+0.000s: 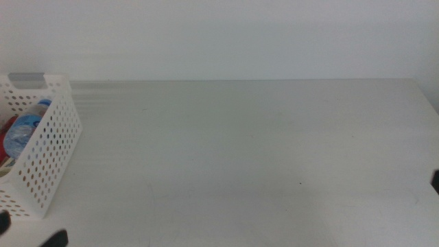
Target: Use arms to grab the bottles and put them into the dustbin to the left of the table.
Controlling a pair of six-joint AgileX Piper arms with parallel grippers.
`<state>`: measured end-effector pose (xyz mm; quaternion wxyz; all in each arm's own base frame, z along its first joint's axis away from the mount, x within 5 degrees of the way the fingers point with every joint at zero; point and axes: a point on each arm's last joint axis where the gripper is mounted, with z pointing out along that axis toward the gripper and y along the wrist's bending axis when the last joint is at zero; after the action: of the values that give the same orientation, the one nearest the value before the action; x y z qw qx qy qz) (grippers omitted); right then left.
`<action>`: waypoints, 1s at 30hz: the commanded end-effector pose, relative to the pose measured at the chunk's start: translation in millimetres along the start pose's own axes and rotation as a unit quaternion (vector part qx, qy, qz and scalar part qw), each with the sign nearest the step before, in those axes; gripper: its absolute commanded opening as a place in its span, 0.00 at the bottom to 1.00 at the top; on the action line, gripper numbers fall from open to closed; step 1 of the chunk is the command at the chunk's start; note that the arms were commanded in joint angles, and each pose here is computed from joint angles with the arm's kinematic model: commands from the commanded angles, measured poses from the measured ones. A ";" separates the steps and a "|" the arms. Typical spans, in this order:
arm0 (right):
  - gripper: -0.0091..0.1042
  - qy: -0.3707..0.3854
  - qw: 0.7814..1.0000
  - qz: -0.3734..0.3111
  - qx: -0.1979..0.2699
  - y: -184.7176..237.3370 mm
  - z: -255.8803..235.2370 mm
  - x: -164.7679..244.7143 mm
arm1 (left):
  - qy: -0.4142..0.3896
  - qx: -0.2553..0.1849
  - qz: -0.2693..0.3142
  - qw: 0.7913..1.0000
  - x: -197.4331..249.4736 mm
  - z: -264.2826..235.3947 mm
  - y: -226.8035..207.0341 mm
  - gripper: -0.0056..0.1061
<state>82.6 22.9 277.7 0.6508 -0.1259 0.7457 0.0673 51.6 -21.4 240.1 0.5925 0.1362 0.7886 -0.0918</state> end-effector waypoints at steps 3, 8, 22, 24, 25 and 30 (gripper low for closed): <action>0.71 -0.081 0.996 -0.016 0.029 -2.8 -18.8 2.9 | -0.046 -0.008 -0.012 0.999 14.7 -0.5 0.4 0.81; 0.71 -0.098 0.994 -0.018 0.043 -1.6 -28.3 32.4 | -0.043 -0.010 -0.008 0.999 37.5 3.3 0.0 0.81; 0.71 -0.040 0.998 -0.012 0.055 0.0 -19.2 87.8 | -0.029 -0.111 -0.025 0.993 62.6 15.1 12.4 0.81; 0.70 -0.042 0.998 -0.008 0.055 0.1 -19.2 87.4 | -0.029 -0.109 -0.025 0.993 62.6 15.2 12.2 0.81; 0.70 -0.043 0.998 -0.006 0.054 0.2 -19.2 87.4 | -0.029 -0.109 -0.025 0.993 62.6 15.2 12.2 0.81; 0.70 -0.043 0.998 -0.003 0.054 0.3 -19.2 87.4 | -0.029 -0.109 -0.025 0.993 62.6 15.2 12.2 0.81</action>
<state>54.8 10.2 184.1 0.6494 -0.0940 0.7537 0.0354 51.8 -8.7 171.2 0.5919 0.0635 0.8033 -0.0186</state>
